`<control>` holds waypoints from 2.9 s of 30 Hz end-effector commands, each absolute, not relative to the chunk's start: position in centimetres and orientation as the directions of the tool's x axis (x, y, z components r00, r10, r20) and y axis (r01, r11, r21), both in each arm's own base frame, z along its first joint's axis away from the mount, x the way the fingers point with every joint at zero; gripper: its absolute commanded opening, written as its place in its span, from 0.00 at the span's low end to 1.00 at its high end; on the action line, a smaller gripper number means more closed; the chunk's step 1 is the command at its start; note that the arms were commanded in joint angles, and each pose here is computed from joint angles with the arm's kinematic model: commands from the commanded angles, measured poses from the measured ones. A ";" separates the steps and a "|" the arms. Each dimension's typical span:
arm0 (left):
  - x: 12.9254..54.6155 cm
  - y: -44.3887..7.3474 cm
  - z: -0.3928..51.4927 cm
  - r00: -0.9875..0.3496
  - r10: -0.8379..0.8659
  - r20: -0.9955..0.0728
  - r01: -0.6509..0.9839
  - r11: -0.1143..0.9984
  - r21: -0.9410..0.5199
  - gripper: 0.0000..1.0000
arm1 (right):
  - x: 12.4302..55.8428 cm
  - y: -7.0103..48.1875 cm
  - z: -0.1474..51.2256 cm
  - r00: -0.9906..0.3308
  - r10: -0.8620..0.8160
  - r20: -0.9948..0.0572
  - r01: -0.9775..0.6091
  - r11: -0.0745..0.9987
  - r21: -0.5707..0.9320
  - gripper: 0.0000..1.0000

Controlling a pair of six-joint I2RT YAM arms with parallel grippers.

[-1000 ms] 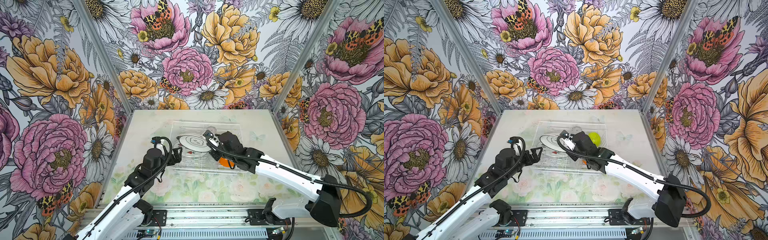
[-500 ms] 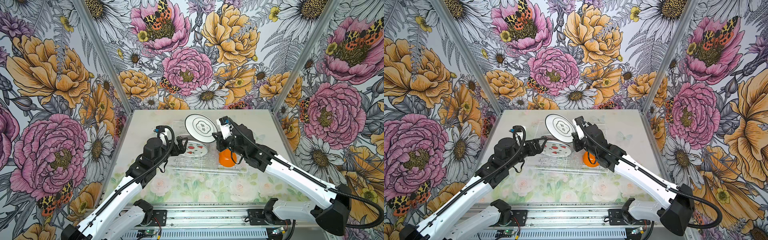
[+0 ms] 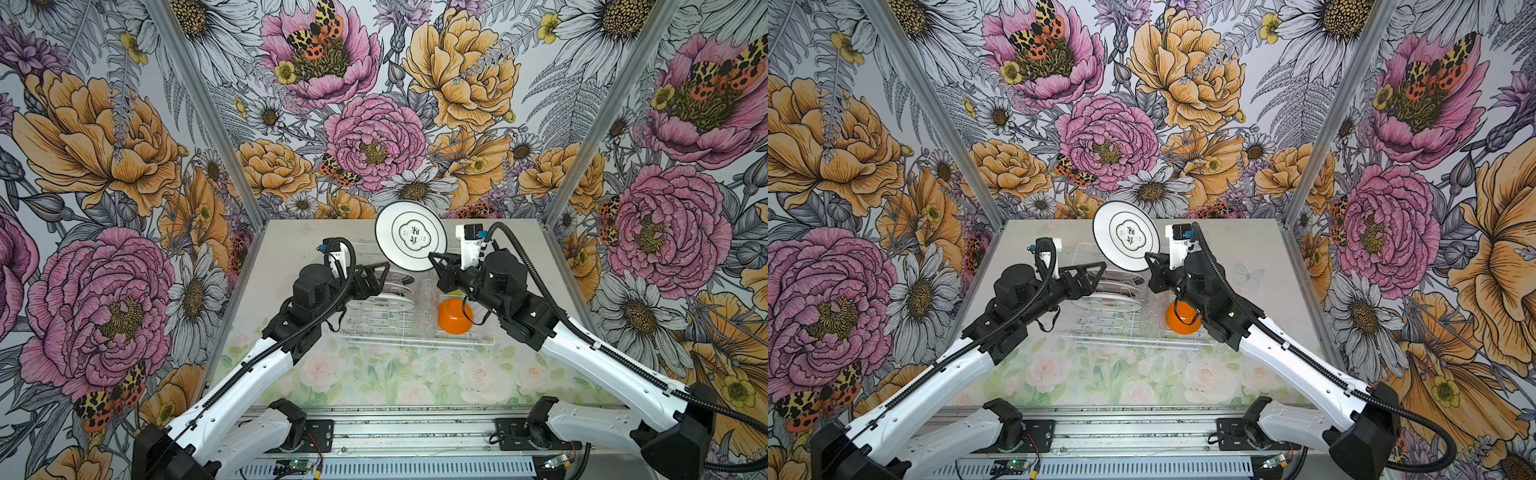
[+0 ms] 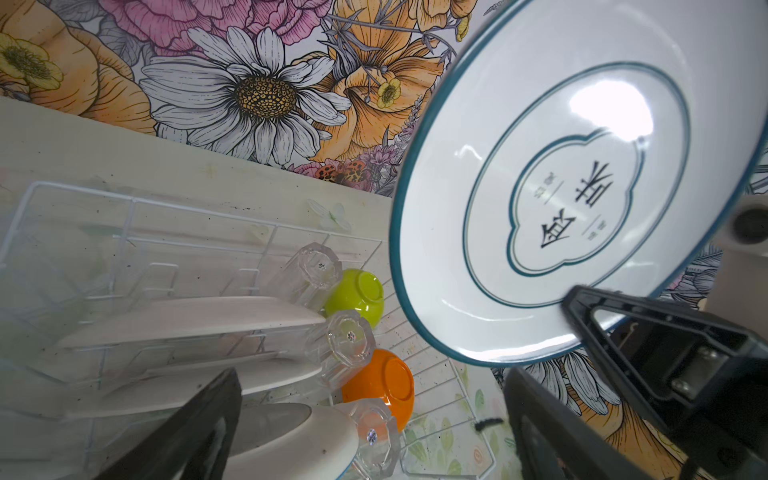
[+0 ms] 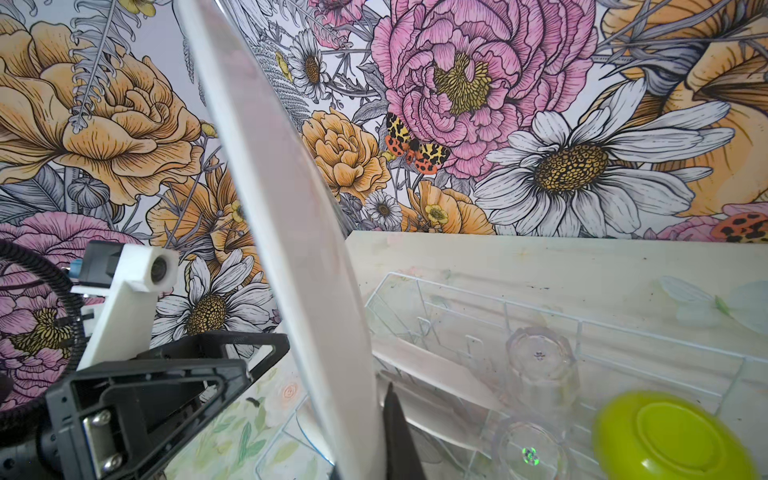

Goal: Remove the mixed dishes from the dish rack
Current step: 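Grasp the raised plate's rim with the left gripper while the right gripper holds it, then carry the plate with the left gripper beside the rack while the right gripper releases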

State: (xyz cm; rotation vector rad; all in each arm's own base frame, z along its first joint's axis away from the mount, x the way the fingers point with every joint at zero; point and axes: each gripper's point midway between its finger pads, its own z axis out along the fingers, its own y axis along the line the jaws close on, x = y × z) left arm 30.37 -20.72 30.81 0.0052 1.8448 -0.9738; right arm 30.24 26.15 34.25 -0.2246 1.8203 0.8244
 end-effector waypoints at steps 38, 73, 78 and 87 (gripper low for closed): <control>31.2 -23.9 37.4 -0.350 -0.505 -0.789 0.613 0.514 -0.600 0.23 | 29.7 29.2 36.6 -0.536 0.335 -0.775 -0.608 0.484 0.630 0.00; 34.5 -12.6 37.8 -0.121 -0.639 -0.760 0.368 0.682 -0.632 0.00 | 30.1 25.0 32.9 -0.457 0.283 -0.843 -0.521 0.683 0.512 0.84; 35.2 -7.4 36.7 -0.019 -0.650 -0.760 0.210 0.740 -0.639 0.00 | 29.7 24.8 32.1 -0.464 0.257 -0.848 -0.528 0.688 0.498 0.84; 35.2 -2.9 34.8 0.013 -0.723 -0.690 0.133 0.686 -0.716 0.00 | 29.1 24.1 31.4 -0.447 0.223 -0.866 -0.546 0.699 0.462 0.85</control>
